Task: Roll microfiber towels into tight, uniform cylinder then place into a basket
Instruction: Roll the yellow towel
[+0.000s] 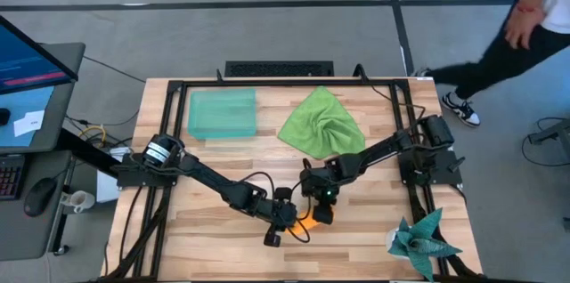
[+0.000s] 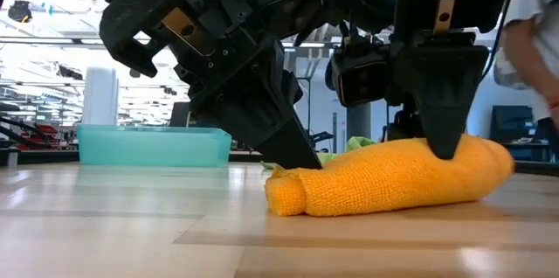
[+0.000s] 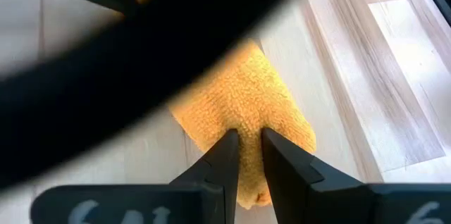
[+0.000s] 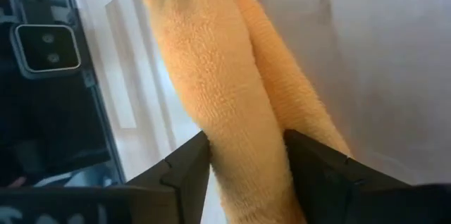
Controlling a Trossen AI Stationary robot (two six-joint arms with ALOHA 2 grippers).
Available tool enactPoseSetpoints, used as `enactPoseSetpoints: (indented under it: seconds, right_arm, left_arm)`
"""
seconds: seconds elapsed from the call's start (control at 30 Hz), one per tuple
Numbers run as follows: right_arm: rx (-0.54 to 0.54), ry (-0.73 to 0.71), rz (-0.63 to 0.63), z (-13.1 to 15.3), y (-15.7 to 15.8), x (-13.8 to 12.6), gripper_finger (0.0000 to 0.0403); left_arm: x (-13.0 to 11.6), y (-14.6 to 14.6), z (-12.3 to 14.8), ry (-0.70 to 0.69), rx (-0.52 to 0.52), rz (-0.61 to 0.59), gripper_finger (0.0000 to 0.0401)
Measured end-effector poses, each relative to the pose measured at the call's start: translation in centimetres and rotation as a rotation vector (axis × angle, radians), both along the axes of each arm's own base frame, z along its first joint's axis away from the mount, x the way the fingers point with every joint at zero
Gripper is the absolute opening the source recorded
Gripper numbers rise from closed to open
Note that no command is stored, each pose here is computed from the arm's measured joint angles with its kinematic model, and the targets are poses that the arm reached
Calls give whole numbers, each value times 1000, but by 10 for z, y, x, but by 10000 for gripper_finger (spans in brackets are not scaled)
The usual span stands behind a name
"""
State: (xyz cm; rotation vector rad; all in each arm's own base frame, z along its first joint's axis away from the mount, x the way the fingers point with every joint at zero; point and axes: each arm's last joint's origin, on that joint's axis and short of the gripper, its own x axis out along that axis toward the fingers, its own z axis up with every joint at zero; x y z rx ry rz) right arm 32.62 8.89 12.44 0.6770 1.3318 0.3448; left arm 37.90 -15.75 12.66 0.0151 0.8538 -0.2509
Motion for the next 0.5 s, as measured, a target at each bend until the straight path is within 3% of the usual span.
enactPoseSetpoints:
  seconds: [0.23,0.5]
  right_arm:
    - [-84,-1,-31,4,-2,-3,201]
    - [-94,1,-34,15,-4,-8,203]
  left_arm:
    - [0,0,0,0,-1,0,54]
    - [0,0,0,-1,-1,0,54]
